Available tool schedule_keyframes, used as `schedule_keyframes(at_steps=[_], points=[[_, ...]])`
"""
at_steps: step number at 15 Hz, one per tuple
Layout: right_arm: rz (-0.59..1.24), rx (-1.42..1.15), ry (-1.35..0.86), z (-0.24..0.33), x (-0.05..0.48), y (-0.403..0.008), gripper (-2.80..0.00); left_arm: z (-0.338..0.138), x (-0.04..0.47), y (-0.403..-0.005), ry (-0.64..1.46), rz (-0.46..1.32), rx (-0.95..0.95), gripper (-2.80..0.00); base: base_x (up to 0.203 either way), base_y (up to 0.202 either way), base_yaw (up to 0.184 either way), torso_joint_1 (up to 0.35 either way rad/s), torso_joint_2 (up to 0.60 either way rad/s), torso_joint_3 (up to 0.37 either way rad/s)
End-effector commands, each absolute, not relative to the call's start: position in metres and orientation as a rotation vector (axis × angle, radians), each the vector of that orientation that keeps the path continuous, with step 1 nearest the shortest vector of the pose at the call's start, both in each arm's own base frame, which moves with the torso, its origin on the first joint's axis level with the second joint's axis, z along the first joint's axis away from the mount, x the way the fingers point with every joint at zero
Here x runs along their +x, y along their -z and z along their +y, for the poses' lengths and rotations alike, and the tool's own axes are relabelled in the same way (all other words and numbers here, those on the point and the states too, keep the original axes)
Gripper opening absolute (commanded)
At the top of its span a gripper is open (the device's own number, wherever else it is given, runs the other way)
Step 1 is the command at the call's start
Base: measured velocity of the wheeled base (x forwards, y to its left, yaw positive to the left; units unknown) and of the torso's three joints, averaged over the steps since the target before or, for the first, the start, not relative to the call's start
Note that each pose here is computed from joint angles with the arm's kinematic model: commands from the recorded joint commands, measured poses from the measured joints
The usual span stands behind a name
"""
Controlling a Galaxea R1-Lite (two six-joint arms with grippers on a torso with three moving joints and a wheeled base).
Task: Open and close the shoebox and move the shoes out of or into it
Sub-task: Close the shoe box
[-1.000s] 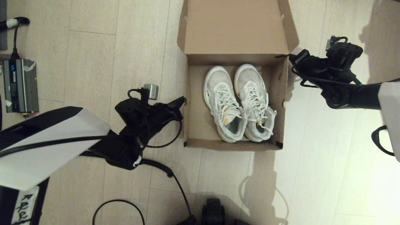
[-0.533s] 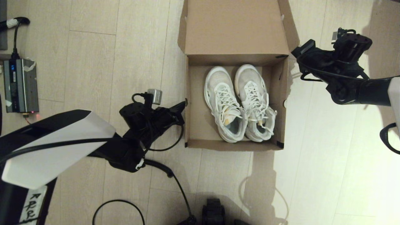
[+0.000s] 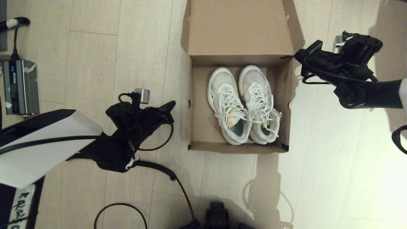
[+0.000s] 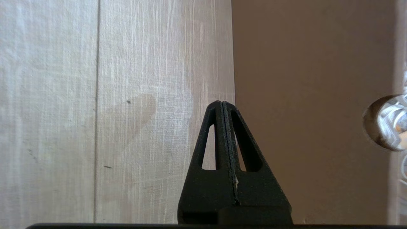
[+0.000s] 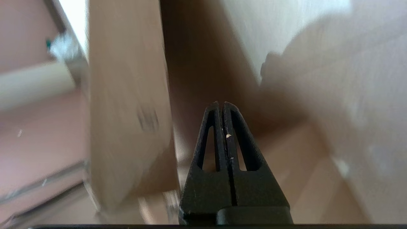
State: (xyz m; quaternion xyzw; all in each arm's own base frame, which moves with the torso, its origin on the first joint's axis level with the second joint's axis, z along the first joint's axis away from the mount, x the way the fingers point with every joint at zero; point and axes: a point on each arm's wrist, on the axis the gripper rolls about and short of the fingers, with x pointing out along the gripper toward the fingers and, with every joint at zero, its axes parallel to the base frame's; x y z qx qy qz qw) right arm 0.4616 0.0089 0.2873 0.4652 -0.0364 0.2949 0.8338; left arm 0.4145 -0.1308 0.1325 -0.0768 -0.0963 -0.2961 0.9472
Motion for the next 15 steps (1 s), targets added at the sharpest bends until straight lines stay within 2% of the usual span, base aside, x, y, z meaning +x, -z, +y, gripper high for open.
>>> schedule_keyframes(at_steps=[1,6,10,12,15], points=[[-0.044,0.994,-0.635,0.009,0.456,-0.281,-2.8,-0.122,0.414,-0.141,0.588,-0.223,-0.155,-2.8,0.0,0.0,0.0,0.0,0.0,0.0],[0.097,0.991,-0.701,0.011,0.432,-0.249,-2.8,-0.108,0.422,-0.151,0.558,-0.251,-0.149,-2.8,0.0,0.0,0.0,0.0,0.0,0.0],[0.198,0.994,-0.739,0.014,0.392,-0.225,-2.8,-0.106,0.426,-0.153,0.554,-0.256,-0.149,-2.8,0.0,0.0,0.0,0.0,0.0,0.0],[0.189,0.974,-0.766,0.013,0.371,-0.22,-2.8,-0.109,0.425,-0.151,0.56,-0.249,-0.15,-2.8,0.0,0.0,0.0,0.0,0.0,0.0],[0.085,0.847,-0.692,-0.021,0.361,-0.221,-2.8,-0.127,0.419,-0.145,0.598,-0.227,-0.157,-2.8,0.0,0.0,0.0,0.0,0.0,0.0]])
